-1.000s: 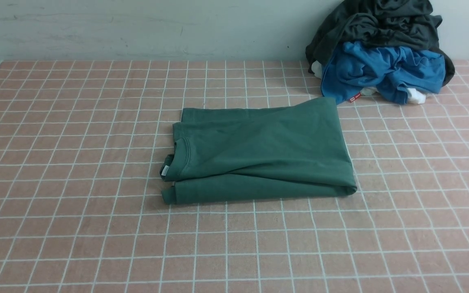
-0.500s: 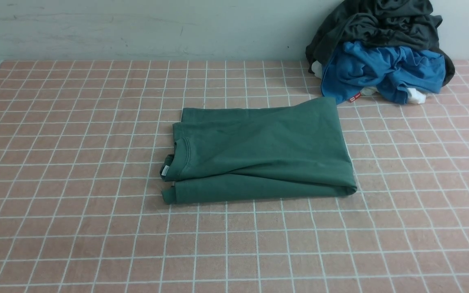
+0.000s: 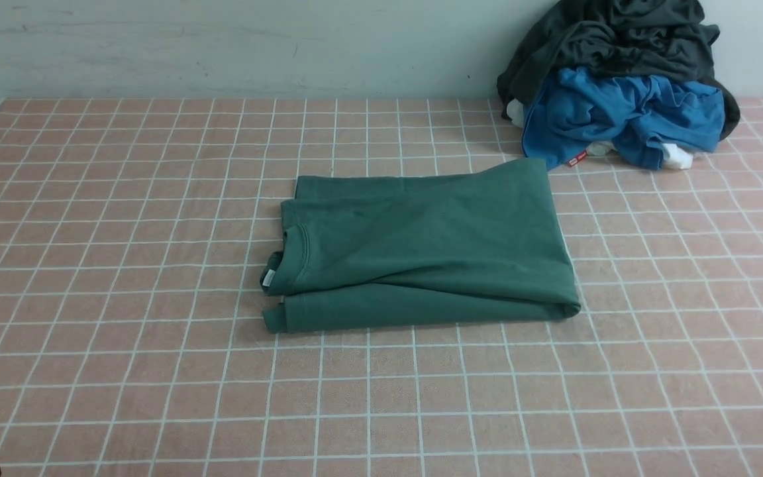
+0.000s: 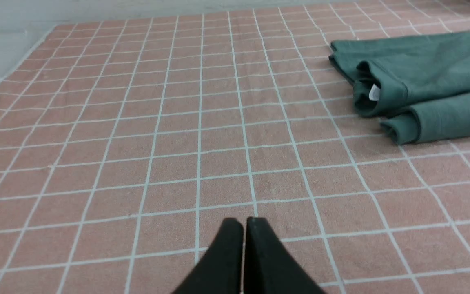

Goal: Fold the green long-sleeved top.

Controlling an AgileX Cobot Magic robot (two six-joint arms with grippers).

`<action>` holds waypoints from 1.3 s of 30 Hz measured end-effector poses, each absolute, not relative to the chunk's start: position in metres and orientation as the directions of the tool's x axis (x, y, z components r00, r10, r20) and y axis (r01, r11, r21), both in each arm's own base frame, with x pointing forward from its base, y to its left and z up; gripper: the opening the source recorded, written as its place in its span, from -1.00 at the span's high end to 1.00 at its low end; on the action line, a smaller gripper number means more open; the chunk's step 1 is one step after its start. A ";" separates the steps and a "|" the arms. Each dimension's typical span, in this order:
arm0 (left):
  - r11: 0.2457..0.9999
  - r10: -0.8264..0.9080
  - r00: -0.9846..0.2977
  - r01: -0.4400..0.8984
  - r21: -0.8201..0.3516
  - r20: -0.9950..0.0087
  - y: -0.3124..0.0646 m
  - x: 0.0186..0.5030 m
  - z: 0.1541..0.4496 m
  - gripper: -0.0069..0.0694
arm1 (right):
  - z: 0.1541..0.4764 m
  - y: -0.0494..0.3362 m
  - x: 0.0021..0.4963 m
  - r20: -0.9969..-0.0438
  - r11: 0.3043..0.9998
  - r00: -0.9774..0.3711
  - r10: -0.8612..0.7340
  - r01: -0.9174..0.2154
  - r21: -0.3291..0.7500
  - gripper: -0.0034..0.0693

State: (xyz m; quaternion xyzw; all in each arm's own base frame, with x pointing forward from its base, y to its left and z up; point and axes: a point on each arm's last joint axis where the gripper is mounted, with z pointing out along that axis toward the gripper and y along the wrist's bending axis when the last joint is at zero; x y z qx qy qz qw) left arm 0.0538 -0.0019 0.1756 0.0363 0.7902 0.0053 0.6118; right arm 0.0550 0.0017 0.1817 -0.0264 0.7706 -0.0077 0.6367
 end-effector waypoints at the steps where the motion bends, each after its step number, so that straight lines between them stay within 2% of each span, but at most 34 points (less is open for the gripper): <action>1: 0.997 0.067 -0.250 0.052 0.056 -0.966 -0.002 0.054 0.176 0.83 | 0.182 0.002 0.055 -0.981 0.998 -0.188 -0.051 -0.031 -0.046 0.93; 8: 0.990 0.134 -0.258 0.072 0.119 -0.957 -0.002 0.053 0.175 0.83 | 0.182 0.002 0.055 -0.981 0.998 -0.188 -0.051 -0.031 -0.046 0.93; 39: 0.990 0.135 -0.258 0.073 0.120 -0.957 -0.002 0.053 0.176 0.83 | 0.182 0.002 0.055 -0.981 0.998 -0.187 -0.051 -0.031 -0.046 0.93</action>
